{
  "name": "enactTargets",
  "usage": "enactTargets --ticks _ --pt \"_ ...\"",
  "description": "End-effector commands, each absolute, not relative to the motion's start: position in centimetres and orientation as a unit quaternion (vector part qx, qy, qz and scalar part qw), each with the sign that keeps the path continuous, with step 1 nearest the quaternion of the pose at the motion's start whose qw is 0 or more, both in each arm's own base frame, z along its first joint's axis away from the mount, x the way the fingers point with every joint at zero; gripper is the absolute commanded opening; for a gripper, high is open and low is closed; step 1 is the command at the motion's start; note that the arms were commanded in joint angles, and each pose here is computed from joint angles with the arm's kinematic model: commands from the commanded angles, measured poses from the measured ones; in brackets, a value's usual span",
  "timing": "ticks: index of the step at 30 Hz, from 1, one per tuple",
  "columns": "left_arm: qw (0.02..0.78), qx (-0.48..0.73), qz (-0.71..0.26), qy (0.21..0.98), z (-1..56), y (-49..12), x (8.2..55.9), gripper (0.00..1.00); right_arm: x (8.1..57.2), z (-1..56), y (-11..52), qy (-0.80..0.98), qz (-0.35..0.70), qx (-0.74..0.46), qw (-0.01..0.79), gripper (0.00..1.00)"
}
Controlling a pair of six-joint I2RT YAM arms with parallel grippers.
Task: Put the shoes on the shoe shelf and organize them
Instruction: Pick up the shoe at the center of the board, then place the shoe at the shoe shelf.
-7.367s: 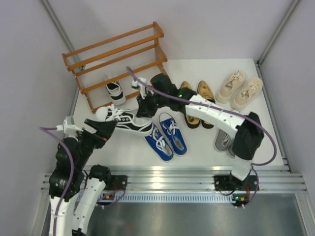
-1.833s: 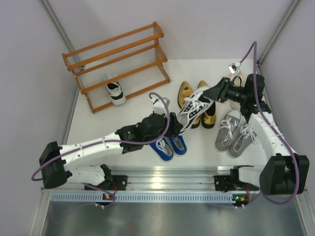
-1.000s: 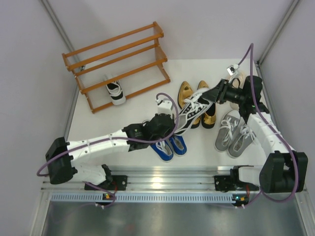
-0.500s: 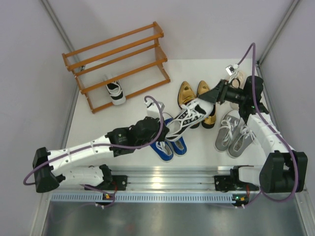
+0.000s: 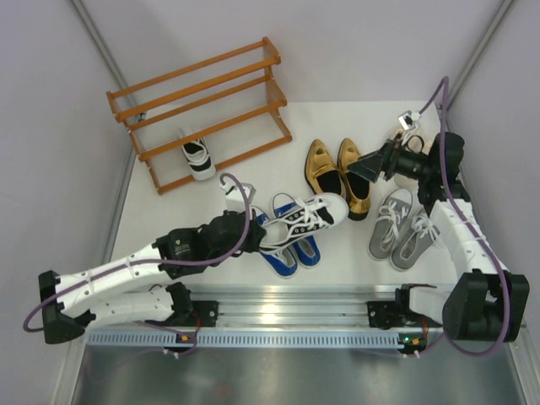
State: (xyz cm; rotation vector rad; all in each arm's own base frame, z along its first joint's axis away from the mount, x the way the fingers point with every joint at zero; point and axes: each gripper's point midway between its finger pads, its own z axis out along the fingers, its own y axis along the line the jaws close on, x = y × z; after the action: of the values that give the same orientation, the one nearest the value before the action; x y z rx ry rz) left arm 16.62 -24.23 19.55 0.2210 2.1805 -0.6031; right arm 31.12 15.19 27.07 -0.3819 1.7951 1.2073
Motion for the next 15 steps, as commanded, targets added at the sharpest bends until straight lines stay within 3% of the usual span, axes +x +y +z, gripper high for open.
enactTargets --ticks 1,10,15 --pt "0.46 0.014 -0.266 0.847 23.7 -23.0 17.6 0.0 30.7 28.2 13.9 0.704 0.47 -0.186 0.499 0.88" --pt "0.49 -0.149 -0.179 0.84 23.1 -14.2 17.9 0.0 30.5 26.6 11.8 0.707 0.464 -0.166 0.508 0.88" --pt "0.503 -0.22 -0.179 0.816 23.1 -12.5 18.4 0.0 30.4 26.5 11.7 0.705 0.461 -0.171 0.511 0.88"
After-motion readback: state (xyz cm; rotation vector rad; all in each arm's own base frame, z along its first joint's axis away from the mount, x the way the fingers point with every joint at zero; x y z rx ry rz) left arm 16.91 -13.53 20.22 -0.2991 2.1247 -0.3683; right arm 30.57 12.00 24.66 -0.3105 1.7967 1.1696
